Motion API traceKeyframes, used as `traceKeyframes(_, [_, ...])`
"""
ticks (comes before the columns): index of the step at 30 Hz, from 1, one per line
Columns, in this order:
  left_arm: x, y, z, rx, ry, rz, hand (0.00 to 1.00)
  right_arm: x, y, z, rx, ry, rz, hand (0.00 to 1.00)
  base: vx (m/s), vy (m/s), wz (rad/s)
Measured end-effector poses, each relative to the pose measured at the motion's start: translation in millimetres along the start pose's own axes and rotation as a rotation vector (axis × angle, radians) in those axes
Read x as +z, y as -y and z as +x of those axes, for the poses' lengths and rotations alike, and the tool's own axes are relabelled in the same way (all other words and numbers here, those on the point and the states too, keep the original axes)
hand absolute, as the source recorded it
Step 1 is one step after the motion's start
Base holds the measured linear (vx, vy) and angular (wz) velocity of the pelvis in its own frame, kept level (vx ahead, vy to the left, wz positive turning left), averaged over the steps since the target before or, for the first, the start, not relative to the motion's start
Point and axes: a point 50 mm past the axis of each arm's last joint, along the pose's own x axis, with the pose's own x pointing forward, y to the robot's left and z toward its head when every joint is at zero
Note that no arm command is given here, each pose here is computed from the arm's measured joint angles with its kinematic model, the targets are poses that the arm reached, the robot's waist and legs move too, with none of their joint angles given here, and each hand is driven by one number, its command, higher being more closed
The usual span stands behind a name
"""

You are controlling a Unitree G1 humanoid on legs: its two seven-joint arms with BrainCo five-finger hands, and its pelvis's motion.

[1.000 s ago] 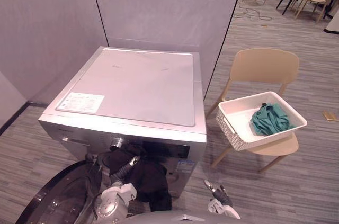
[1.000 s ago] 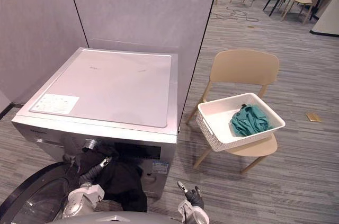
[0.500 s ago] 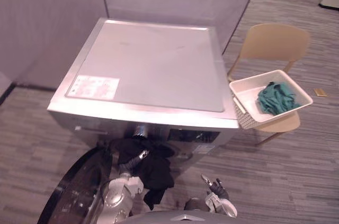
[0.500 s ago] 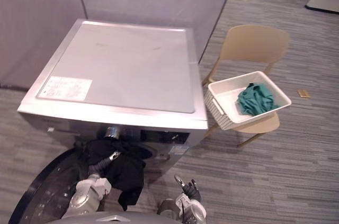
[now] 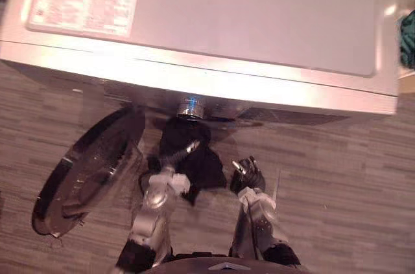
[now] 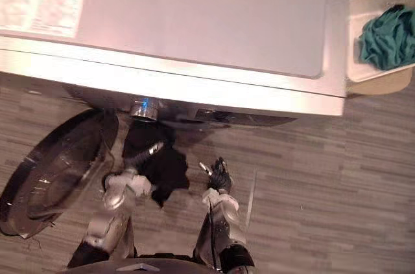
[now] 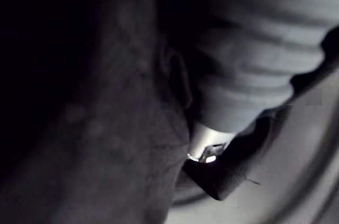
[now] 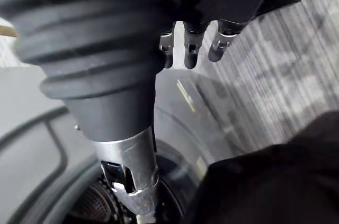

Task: Pick up the laundry basket with both hands and put the clothes into the washing machine.

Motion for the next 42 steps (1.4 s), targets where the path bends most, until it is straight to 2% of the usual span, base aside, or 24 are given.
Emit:
traceKeyframes(2, [26.4,-3.4,27.2,0.065,0.095,0.006,1.00,12.0,-9.6,2.1,0.026,0.055,0.031,0.00,0.02,-0.001,-0.15])
traceKeyframes(7, [98.8,-7.7,66.1,0.192,0.340,-0.004,1.00,30.1,-19.5,0.6,0.067,0.144,0.084,0.00,-0.05,-0.007,-0.37])
traceKeyframes(13, [151.7,-27.5,97.6,0.340,0.435,0.016,1.00,43.7,-34.1,-19.1,0.147,0.246,0.152,0.00,-0.05,-0.011,-0.37])
traceKeyframes(16, [189.1,-30.2,113.3,0.368,0.482,0.006,1.00,59.6,-28.2,-18.1,0.131,0.328,0.158,0.00,-0.04,0.032,-0.33])
traceKeyframes(20, [243.1,-27.3,121.3,0.353,0.564,0.015,1.00,68.4,-24.0,-18.4,0.123,0.371,0.157,0.00,-0.03,0.031,-0.27])
traceKeyframes(23, [274.0,-11.5,122.0,0.306,0.619,0.050,1.00,70.8,-16.3,-18.2,0.095,0.380,0.176,0.00,-0.02,0.026,-0.31])
traceKeyframes(25, [305.1,12.4,118.5,0.235,0.695,0.117,1.00,68.7,-8.0,-20.8,0.086,0.372,0.167,0.00,-0.03,0.008,-0.27])
traceKeyframes(28, [350.8,42.5,104.2,0.098,0.818,0.119,1.00,63.5,2.0,-20.6,0.063,0.347,0.165,0.00,-0.04,-0.004,-0.25])
traceKeyframes(31, [345.8,39.1,110.8,0.089,0.768,0.134,1.00,58.9,13.6,-23.7,0.020,0.321,0.187,0.00,-0.03,-0.003,-0.16])
traceKeyframes(36, [326.0,46.3,122.8,0.089,0.667,0.344,1.00,52.0,31.7,-28.4,-0.042,0.275,0.192,0.00,-0.02,0.014,-0.08])
traceKeyframes(38, [325.2,52.1,122.8,0.091,0.677,0.386,1.00,49.8,38.0,-37.1,-0.050,0.274,0.204,0.00,0.00,0.000,0.00])
traceKeyframes(40, [334.1,52.8,117.5,0.162,0.759,0.462,1.00,49.2,43.9,-47.0,-0.058,0.284,0.211,0.00,0.00,0.000,0.00])
traceKeyframes(41, [334.9,52.5,116.6,0.185,0.778,0.488,0.00,49.2,45.5,-48.5,-0.064,0.288,0.215,0.00,0.00,0.000,0.00])
traceKeyframes(42, [337.3,52.8,114.9,0.216,0.812,0.534,0.00,48.4,47.2,-49.9,-0.070,0.288,0.217,0.00,0.00,0.000,0.00])
